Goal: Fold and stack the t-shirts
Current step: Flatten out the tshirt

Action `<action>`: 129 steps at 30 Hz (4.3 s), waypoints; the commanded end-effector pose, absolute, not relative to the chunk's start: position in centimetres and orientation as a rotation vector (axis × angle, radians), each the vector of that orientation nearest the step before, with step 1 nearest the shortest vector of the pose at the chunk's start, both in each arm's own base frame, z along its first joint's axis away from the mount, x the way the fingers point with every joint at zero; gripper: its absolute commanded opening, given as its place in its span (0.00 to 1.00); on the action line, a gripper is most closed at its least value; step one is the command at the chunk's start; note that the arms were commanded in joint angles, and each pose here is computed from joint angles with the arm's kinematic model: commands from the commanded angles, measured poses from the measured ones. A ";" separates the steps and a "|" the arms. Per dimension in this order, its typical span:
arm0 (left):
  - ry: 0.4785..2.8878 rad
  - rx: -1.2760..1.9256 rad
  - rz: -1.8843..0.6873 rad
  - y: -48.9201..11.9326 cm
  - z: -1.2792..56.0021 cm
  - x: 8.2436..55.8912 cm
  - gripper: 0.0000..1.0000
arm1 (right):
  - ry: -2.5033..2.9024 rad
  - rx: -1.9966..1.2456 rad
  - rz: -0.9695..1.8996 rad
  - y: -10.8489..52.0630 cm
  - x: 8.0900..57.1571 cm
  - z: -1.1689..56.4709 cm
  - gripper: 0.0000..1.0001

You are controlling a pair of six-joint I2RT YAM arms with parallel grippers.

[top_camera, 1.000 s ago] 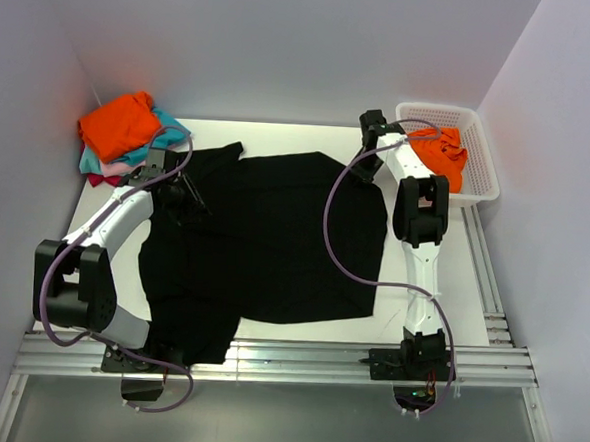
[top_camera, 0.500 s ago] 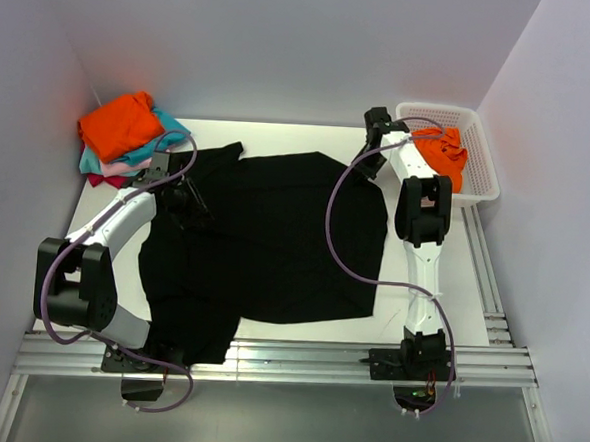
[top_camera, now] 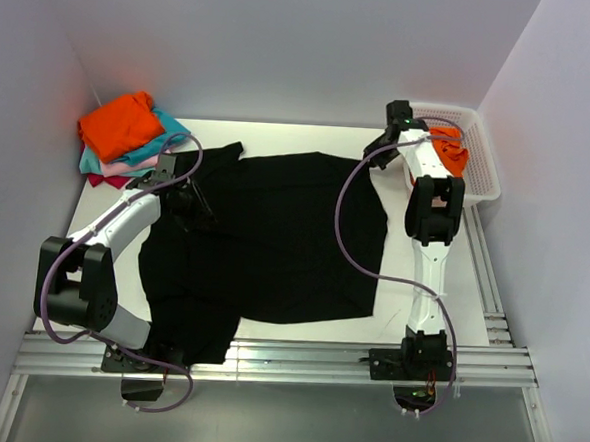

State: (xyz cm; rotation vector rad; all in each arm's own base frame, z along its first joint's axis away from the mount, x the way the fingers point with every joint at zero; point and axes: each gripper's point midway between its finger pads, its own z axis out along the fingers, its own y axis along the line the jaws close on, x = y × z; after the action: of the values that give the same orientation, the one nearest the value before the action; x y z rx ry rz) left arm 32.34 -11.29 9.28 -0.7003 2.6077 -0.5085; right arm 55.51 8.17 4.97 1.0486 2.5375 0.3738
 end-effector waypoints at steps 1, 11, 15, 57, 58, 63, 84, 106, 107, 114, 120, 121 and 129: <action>2.617 -0.690 -0.494 -11.7 9.0 32.0 0.39 | 2.306 1.355 0.613 4.9 59.6 4.7 0.00; 2.635 -0.671 -0.454 -12.0 9.3 29.7 0.39 | 1.918 1.323 0.928 3.2 67.4 13.3 1.00; 2.603 -0.676 -0.449 -11.8 9.8 29.9 0.39 | 1.917 1.266 0.932 3.5 65.9 16.0 1.00; 2.599 -0.652 -0.423 -10.3 8.6 28.1 0.39 | 2.348 1.180 0.559 14.5 58.7 5.6 0.86; 2.601 -0.650 -0.427 -10.3 8.6 28.0 0.39 | 2.349 1.176 0.560 14.6 58.7 5.6 0.85; 2.605 -0.657 -0.421 -9.8 8.4 28.1 0.38 | 2.357 1.185 0.546 14.5 58.7 5.1 0.81; 2.614 -0.696 -0.419 -8.9 7.7 28.0 0.38 | 2.368 1.161 0.448 13.3 58.5 4.2 0.67; 2.617 -0.740 -0.386 -7.5 7.1 28.5 0.38 | 2.280 1.149 0.484 12.8 60.5 5.9 0.00; 2.617 -0.742 -0.385 -7.5 7.2 28.5 0.38 | 2.257 1.158 0.490 12.5 60.9 6.3 0.00; 2.622 -0.747 -0.402 -7.7 7.5 28.3 0.38 | 2.048 1.301 0.504 7.8 64.6 9.6 0.04; 2.620 -0.753 -0.411 -7.7 7.8 27.5 0.38 | 1.988 1.384 0.501 4.2 64.9 9.6 0.97; 2.623 -0.756 -0.411 -7.7 7.7 27.3 0.38 | 1.974 1.384 0.502 3.6 64.9 10.0 0.97; 2.525 -0.740 -0.381 -6.9 10.0 28.5 0.38 | 2.024 1.303 0.523 4.0 62.2 13.8 0.97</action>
State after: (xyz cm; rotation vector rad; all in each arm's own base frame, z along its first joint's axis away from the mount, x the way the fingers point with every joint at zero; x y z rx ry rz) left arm 27.14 -7.42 8.01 -0.7561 2.6033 -0.3927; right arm 64.19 5.01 11.06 1.3165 2.0150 0.5509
